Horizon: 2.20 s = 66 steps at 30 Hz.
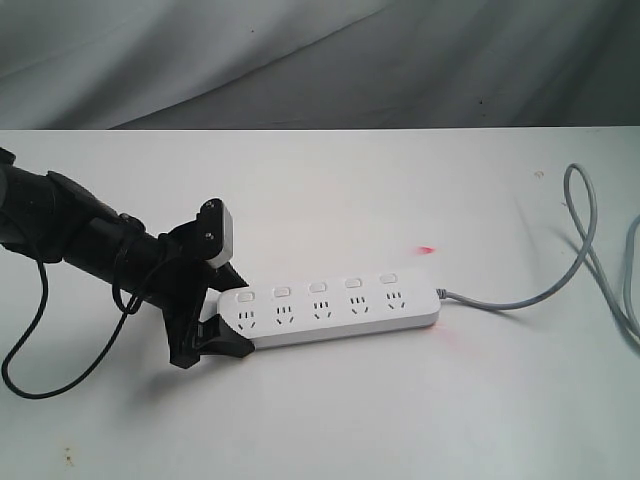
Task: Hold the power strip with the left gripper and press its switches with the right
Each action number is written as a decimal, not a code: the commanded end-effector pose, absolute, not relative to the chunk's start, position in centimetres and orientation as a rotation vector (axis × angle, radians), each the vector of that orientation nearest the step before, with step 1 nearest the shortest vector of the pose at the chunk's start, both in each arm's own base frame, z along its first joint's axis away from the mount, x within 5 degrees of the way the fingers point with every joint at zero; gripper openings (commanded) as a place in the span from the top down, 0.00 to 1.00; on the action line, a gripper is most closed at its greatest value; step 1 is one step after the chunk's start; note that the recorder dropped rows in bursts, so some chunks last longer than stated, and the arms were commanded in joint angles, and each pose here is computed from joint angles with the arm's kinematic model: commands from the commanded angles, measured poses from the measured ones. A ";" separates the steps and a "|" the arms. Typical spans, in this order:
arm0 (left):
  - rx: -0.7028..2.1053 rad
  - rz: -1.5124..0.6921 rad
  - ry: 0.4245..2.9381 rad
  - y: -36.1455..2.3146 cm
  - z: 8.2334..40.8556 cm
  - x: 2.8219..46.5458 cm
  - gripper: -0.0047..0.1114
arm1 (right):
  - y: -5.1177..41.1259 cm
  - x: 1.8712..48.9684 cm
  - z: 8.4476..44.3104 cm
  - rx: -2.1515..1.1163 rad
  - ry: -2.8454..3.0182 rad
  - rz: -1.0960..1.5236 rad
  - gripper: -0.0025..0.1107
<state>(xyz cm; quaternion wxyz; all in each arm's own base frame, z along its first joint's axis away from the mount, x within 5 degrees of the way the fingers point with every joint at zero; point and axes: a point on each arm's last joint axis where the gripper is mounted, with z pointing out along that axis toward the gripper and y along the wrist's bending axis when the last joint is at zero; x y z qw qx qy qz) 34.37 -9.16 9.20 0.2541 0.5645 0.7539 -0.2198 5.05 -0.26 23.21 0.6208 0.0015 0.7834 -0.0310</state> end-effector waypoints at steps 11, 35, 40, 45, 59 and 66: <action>1.535 -0.596 2.036 -9.3 9.4 34.5 0.96 | -0.3 5.2 18.6 0.105 1.844 -0.015 0.98; 1.535 -0.596 2.036 -9.3 9.4 34.5 0.96 | -0.3 5.3 18.1 0.104 1.836 -0.016 0.98; 1.535 -0.596 2.036 -9.3 9.4 34.5 0.96 | -0.3 5.3 18.1 0.104 1.836 -0.016 0.98; 1.535 -0.596 2.036 -9.3 9.4 34.5 0.96 | -0.3 5.3 18.1 0.104 1.836 -0.016 0.98; 1.535 -0.596 2.036 -9.3 9.4 34.5 0.96 | -0.3 5.3 18.1 0.104 1.836 -0.016 0.98; 1.535 -0.596 2.036 -9.3 9.4 34.5 0.96 | -0.3 5.3 18.1 0.104 1.836 -0.016 0.98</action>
